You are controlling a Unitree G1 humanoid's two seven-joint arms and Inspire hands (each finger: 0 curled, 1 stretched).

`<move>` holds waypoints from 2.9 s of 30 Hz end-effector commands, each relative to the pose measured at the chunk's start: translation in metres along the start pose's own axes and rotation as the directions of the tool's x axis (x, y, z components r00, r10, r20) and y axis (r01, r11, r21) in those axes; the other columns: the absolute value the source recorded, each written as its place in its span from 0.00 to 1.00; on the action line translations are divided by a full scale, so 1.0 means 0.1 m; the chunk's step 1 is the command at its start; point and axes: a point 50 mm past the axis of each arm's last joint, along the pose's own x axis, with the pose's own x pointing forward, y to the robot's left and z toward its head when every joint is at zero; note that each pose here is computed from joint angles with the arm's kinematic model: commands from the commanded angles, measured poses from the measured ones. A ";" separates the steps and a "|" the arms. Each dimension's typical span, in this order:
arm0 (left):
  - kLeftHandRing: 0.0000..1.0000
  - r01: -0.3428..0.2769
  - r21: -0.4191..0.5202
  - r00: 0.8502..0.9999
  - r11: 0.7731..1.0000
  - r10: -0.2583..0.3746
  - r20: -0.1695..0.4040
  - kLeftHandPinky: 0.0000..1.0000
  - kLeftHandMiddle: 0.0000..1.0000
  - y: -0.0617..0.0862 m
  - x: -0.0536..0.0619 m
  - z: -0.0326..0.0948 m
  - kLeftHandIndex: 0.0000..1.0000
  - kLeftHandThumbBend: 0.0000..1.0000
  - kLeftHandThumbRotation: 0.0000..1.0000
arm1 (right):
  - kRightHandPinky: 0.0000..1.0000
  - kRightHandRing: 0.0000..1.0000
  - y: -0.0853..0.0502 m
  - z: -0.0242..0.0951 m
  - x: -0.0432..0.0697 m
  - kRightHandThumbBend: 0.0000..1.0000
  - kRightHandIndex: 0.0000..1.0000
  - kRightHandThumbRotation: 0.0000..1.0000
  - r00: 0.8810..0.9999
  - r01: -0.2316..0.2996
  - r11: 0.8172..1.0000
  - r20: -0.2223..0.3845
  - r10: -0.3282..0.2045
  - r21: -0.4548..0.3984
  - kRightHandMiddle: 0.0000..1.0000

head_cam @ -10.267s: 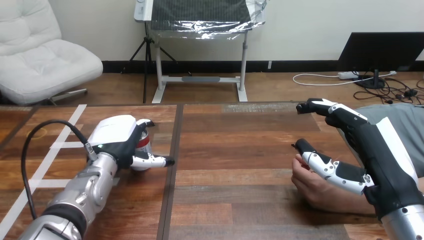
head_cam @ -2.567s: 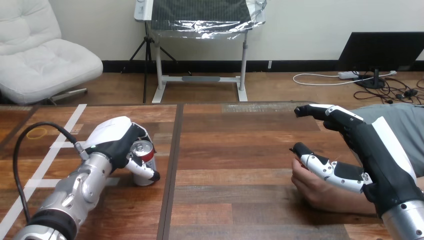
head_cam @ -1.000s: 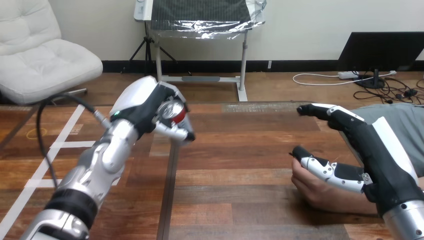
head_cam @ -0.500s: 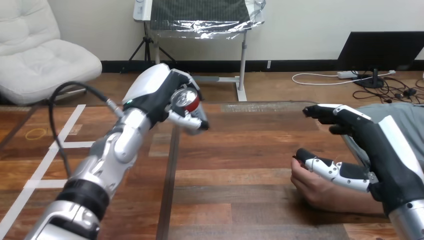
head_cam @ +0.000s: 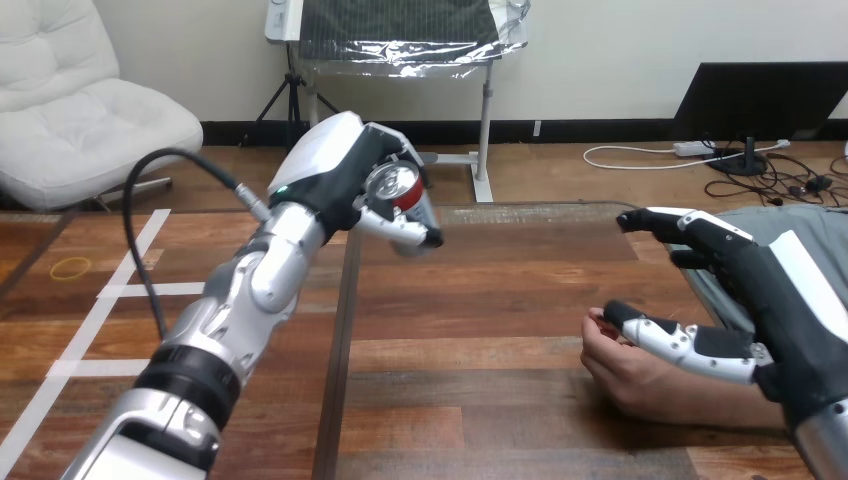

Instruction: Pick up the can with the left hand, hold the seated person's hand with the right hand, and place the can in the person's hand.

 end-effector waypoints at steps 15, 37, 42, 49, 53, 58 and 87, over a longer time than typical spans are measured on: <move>0.40 -0.124 -0.042 0.983 0.991 0.128 0.130 0.35 0.47 0.34 0.21 0.41 0.47 0.71 0.00 | 0.84 0.89 -0.30 0.24 0.03 0.72 0.80 0.00 0.997 0.007 0.993 0.072 0.002 -0.121 0.89; 0.38 -0.124 -0.058 0.983 0.991 0.131 0.130 0.33 0.46 0.32 0.21 0.42 0.47 0.70 0.00 | 0.84 0.90 -0.37 0.28 0.01 0.76 0.81 0.00 0.999 0.000 0.985 0.052 0.009 -0.170 0.90; 0.38 -0.126 -0.059 0.982 0.990 0.133 0.132 0.32 0.46 0.32 0.21 0.42 0.47 0.71 0.00 | 0.84 0.90 -0.37 0.29 0.01 0.75 0.81 0.00 0.998 -0.002 0.984 0.055 0.012 -0.179 0.90; 0.38 -0.123 -0.064 0.983 0.990 0.130 0.127 0.33 0.46 0.32 0.21 0.41 0.47 0.70 0.00 | 0.84 0.90 -0.36 0.31 0.02 0.75 0.81 0.00 0.998 -0.008 0.983 0.052 0.018 -0.185 0.90; 0.39 -0.119 -0.058 0.985 0.991 0.125 0.120 0.33 0.46 0.31 0.21 0.40 0.47 0.70 0.00 | 0.84 0.90 -0.35 0.33 0.02 0.74 0.81 0.00 0.999 -0.010 0.980 0.047 0.020 -0.197 0.90; 0.39 -0.121 -0.054 0.985 0.991 0.126 0.119 0.34 0.47 0.31 0.21 0.40 0.47 0.70 0.00 | 0.84 0.90 -0.35 0.34 0.02 0.74 0.81 0.00 0.998 -0.014 0.979 0.050 0.024 -0.203 0.90; 0.39 -0.117 -0.046 0.986 0.992 0.122 0.118 0.34 0.47 0.31 0.21 0.39 0.47 0.70 0.00 | 0.84 0.90 -0.35 0.36 0.04 0.74 0.81 0.00 0.998 -0.025 0.977 0.054 0.037 -0.209 0.91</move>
